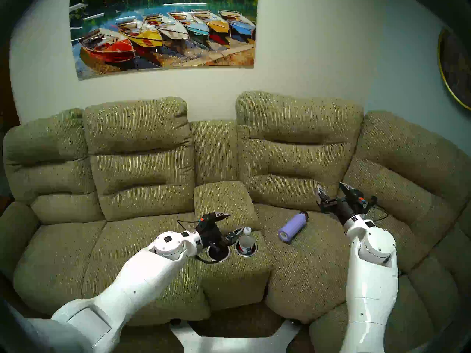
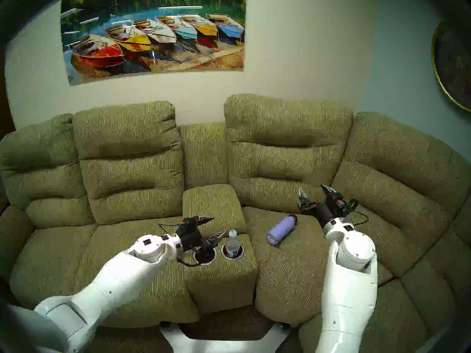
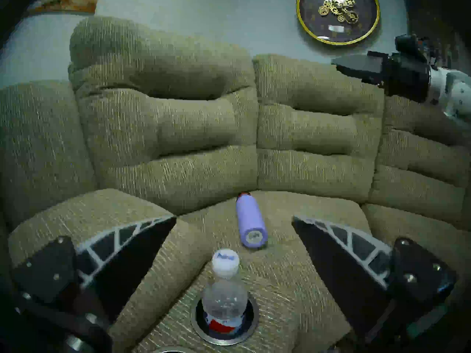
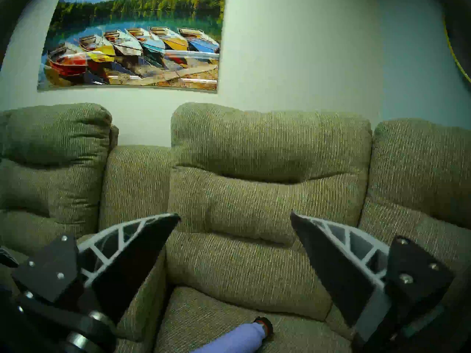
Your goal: Take bottles out of cup holder
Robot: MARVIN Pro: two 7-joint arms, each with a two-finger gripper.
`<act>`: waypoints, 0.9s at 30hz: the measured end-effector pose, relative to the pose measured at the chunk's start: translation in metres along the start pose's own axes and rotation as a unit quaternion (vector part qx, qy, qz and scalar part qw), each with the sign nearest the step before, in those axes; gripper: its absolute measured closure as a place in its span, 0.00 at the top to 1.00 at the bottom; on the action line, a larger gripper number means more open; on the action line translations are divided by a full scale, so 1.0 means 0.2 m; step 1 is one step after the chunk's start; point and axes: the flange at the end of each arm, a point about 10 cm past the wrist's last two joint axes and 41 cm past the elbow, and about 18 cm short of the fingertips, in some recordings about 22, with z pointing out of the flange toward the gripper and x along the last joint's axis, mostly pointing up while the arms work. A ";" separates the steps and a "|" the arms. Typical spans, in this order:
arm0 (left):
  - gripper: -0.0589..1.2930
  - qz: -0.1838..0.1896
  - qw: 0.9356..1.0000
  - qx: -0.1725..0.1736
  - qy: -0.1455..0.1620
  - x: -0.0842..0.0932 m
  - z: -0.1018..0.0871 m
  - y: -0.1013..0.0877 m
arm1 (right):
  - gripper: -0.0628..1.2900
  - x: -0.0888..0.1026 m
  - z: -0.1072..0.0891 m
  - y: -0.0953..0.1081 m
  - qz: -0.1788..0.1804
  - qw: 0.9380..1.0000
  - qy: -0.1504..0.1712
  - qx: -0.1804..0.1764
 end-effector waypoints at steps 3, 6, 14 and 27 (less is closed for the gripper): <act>0.97 -0.005 1.000 -0.002 -0.012 -0.04 0.01 -0.01 | 0.95 0.00 0.00 0.00 0.000 1.000 0.000 0.000; 0.97 -0.010 1.000 -0.008 -0.025 -0.09 0.02 -0.01 | 0.95 0.00 0.00 0.00 0.000 1.000 0.000 0.000; 0.97 -0.008 0.999 -0.020 -0.048 -0.18 0.10 0.00 | 0.95 0.00 0.00 0.00 0.000 1.000 0.000 0.000; 0.97 0.003 0.998 -0.026 -0.061 -0.22 0.21 0.00 | 0.95 0.00 0.00 0.00 0.000 1.000 0.000 0.000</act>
